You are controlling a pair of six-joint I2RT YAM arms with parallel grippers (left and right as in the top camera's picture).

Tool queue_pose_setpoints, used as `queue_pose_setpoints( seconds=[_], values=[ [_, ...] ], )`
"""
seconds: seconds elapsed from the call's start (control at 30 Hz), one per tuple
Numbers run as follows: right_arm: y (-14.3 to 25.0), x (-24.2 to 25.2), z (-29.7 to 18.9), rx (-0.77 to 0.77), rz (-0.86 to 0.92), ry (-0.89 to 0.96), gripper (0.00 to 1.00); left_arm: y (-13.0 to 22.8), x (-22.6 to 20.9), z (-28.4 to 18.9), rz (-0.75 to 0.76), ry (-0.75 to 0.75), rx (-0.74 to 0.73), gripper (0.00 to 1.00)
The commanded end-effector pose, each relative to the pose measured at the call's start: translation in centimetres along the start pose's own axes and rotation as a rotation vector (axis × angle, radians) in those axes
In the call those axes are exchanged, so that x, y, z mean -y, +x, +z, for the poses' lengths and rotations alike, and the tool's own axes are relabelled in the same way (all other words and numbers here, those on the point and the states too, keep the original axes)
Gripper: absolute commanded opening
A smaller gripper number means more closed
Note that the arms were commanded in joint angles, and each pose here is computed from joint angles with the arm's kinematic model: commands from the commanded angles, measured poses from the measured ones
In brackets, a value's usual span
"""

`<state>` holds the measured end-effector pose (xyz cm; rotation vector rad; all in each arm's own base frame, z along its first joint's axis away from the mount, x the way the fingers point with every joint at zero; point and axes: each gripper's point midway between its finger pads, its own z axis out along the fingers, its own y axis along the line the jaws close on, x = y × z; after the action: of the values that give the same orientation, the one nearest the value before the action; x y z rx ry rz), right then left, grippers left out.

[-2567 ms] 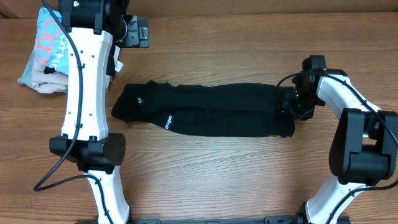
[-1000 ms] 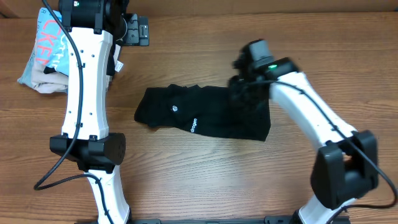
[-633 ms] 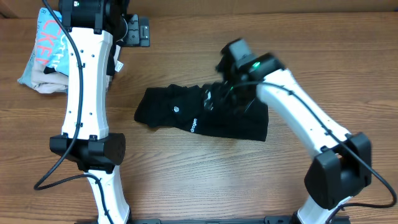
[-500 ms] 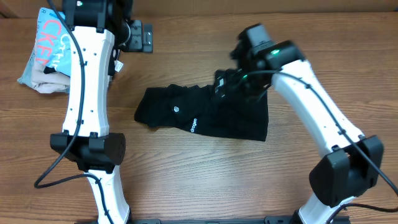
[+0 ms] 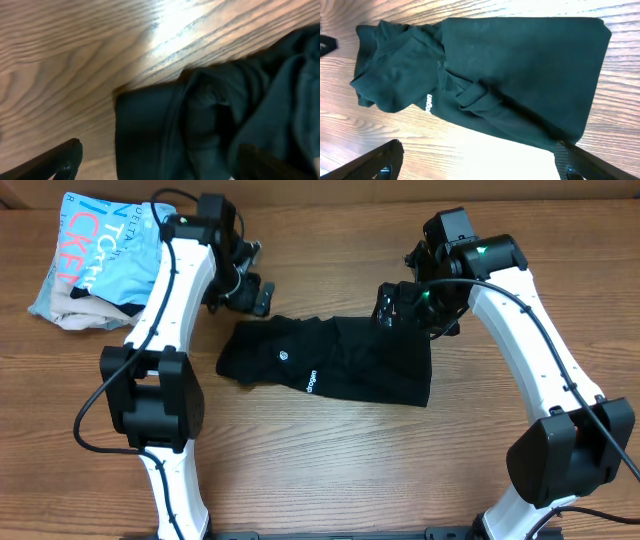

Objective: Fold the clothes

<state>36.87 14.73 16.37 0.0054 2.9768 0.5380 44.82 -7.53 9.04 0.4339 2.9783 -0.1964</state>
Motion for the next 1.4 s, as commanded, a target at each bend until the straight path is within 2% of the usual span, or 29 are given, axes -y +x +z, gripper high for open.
queue_pose_setpoints(
  seconds=[0.0, 0.2, 0.63, 0.73, 0.77, 0.83, 0.87, 0.9, 0.97, 1.0, 1.03, 1.1, 1.3, 1.37],
  values=[
    [-0.5, -0.3, -1.1, 0.042, -0.026, 0.007, 1.0, 0.7, 0.2, 2.2, 0.104, 0.025, -0.013, 1.0],
    [-0.6, 0.2, -1.1, 0.046, -0.036, 0.033, 1.0, 1.3, -0.2, 5.5, 0.189, 0.021, 0.001, 1.0],
    [-0.5, 0.3, -1.0, 0.043, -0.042, 0.034, 1.0, 4.7, -0.2, 10.1, 0.204, 0.035, -0.043, 1.0],
    [-0.6, 0.3, -0.9, 0.044, -0.042, 0.034, 1.0, 5.3, -0.1, 10.2, 0.185, 0.043, -0.064, 0.8],
    [-0.6, 0.3, -0.9, 0.045, -0.042, 0.033, 1.0, 5.4, 0.0, 10.2, 0.179, 0.045, -0.069, 0.64],
    [-0.6, 0.3, -0.9, 0.045, -0.042, 0.033, 1.0, 5.7, 0.1, 10.2, 0.174, 0.047, -0.079, 0.18],
    [-0.6, 0.3, -0.9, 0.045, -0.042, 0.033, 1.0, 5.7, 0.1, 10.2, 0.174, 0.047, -0.082, 0.04],
    [-0.6, 0.3, -0.9, 0.045, -0.042, 0.033, 0.96, 5.8, 0.0, 10.2, 0.164, 0.045, -0.084, 0.04],
    [-0.6, 0.3, -0.9, 0.046, -0.042, 0.033, 0.79, 5.6, -0.3, 10.1, 0.122, 0.027, -0.082, 0.04],
    [-0.7, 0.3, -0.8, 0.046, -0.043, 0.033, 0.67, 5.4, -0.6, 9.9, 0.102, 0.018, -0.078, 0.04],
    [-0.9, 0.3, -0.4, 0.05, -0.046, 0.031, 0.45, 4.7, -1.0, 9.0, 0.052, 0.006, -0.064, 0.04],
    [-1.0, 0.2, 0.3, 0.053, -0.045, 0.025, 0.33, 3.6, -1.2, 7.7, 0.015, 0.004, -0.044, 0.04],
    [-0.5, 1.0, 2.9, 0.045, 0.064, 0.023, 0.31, 0.9, -0.9, 1.7, 0.005, -0.002, -0.012, 0.04],
    [-0.1, 1.4, 4.0, 0.034, 0.106, 0.019, 0.28, 0.3, -0.8, -0.3, 0.007, -0.004, -0.003, 0.04]
  ],
)
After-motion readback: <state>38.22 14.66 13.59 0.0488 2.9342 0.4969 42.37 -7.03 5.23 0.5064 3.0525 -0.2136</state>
